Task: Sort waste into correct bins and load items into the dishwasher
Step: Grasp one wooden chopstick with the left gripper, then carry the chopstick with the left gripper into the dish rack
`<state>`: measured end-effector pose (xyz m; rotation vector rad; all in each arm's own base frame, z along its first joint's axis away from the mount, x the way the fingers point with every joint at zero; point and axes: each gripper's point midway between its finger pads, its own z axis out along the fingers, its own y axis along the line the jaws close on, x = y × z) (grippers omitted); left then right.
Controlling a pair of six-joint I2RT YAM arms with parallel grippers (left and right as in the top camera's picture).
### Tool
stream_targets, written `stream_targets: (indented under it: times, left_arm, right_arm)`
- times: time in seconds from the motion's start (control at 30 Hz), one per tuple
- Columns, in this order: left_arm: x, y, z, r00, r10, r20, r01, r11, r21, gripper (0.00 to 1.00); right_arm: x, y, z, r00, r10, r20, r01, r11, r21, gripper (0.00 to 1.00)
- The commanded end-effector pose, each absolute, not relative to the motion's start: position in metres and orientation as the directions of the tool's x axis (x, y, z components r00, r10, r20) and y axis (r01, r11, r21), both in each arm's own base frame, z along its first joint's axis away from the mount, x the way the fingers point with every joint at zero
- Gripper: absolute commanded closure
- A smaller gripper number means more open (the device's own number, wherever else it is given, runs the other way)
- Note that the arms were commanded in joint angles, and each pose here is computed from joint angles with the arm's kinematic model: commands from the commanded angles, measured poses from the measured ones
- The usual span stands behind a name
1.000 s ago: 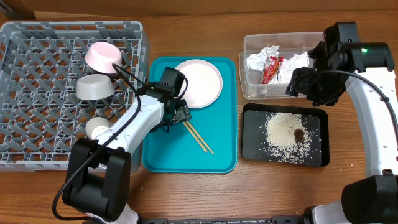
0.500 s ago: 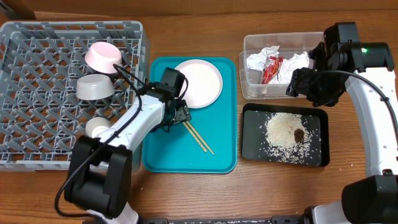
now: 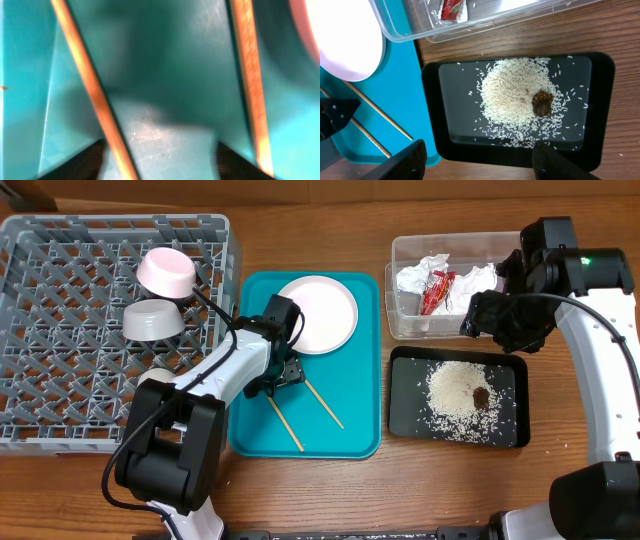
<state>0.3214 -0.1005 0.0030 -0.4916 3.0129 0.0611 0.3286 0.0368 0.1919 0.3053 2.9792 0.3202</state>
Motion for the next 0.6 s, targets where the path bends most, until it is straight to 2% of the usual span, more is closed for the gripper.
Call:
stream_targets:
  times: [0.0,0.1,0.33,0.57]
  left_arm:
    - [0.307,-0.095,-0.012,-0.953,-0.302,-0.037,-0.304,0.95,0.072,0.55]
    - [0.306,-0.095,-0.012,-0.953,-0.302,-0.033,-0.304,0.95,0.072,0.71]
    - [0.308,-0.094,-0.011,-0.951,-0.306,-0.035,-0.308,0.949,0.07,0.95]
    - [0.324,-0.089,0.017,-0.939,-0.335,-0.084,-0.338,0.94,0.033,0.96]
  right_arm:
    - [0.331,0.038,0.205,-0.967,0.206,-0.15,0.168,0.958,0.231,0.31]
    - [0.331,0.038,0.205,-0.967,0.206,-0.15,0.168,0.958,0.231,0.31]
    - [0.331,0.038,0.205,-0.967,0.206,-0.15,0.168,0.958,0.231,0.31]
    - [0.331,0.038,0.205,-0.967,0.206,-0.149,0.168,0.958,0.231,0.31]
